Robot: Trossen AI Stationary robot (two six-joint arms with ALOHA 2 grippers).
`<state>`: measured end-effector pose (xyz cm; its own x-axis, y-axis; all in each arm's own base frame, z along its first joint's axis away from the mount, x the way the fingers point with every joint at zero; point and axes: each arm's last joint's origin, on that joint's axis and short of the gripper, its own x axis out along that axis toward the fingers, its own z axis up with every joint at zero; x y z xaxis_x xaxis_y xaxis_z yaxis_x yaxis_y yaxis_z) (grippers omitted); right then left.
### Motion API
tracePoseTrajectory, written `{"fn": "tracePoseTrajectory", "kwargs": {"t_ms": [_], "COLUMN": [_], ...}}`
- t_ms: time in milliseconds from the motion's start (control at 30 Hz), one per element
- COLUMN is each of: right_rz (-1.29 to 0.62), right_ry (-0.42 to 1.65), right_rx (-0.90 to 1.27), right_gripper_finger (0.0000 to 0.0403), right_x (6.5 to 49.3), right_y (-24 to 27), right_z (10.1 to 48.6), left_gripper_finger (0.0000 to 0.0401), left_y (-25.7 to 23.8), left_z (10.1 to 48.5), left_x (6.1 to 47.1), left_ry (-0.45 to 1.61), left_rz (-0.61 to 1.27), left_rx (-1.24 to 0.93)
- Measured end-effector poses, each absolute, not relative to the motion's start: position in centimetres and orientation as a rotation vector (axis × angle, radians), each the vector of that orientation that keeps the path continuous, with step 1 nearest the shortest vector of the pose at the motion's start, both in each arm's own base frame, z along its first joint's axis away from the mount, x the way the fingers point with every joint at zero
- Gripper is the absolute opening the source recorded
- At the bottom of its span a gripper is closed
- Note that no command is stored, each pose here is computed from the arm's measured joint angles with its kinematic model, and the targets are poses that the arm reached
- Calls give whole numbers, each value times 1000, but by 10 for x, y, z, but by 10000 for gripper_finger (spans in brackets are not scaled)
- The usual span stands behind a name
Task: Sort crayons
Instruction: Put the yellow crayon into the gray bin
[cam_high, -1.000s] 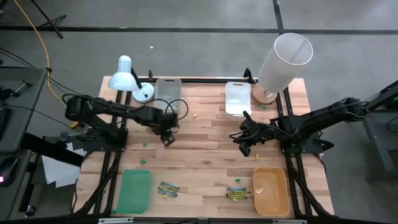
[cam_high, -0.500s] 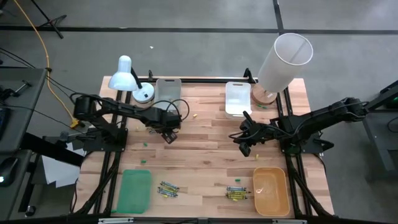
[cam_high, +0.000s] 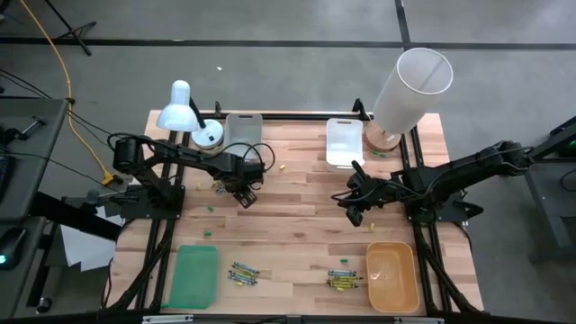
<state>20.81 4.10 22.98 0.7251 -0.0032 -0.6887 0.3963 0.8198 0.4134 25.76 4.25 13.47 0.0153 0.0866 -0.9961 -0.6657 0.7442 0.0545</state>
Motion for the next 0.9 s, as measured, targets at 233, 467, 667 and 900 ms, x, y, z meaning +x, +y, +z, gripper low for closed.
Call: {"fn": "tracePoseTrajectory", "kwargs": {"t_ms": [233, 467, 667, 900], "right_rz": [-234, -234, -206, -125], "right_ry": [735, 733, 675, 538], "right_rx": [578, 581, 589, 541], "right_gripper_finger": [16, 16, 16, 16], "right_x": [208, 208, 212, 221], "right_y": [41, 41, 42, 44], "right_z": [230, 230, 234, 246], "left_gripper_finger": [30, 3, 1, 1], "left_y": [30, 16, 5, 13], "left_z": [134, 160, 262, 329], "left_x": [260, 259, 242, 200], "left_ry": [1450, 1323, 692, 171], "left_rz": [598, 499, 294, 346], "left_rx": [-490, -538, -477, -365]}}
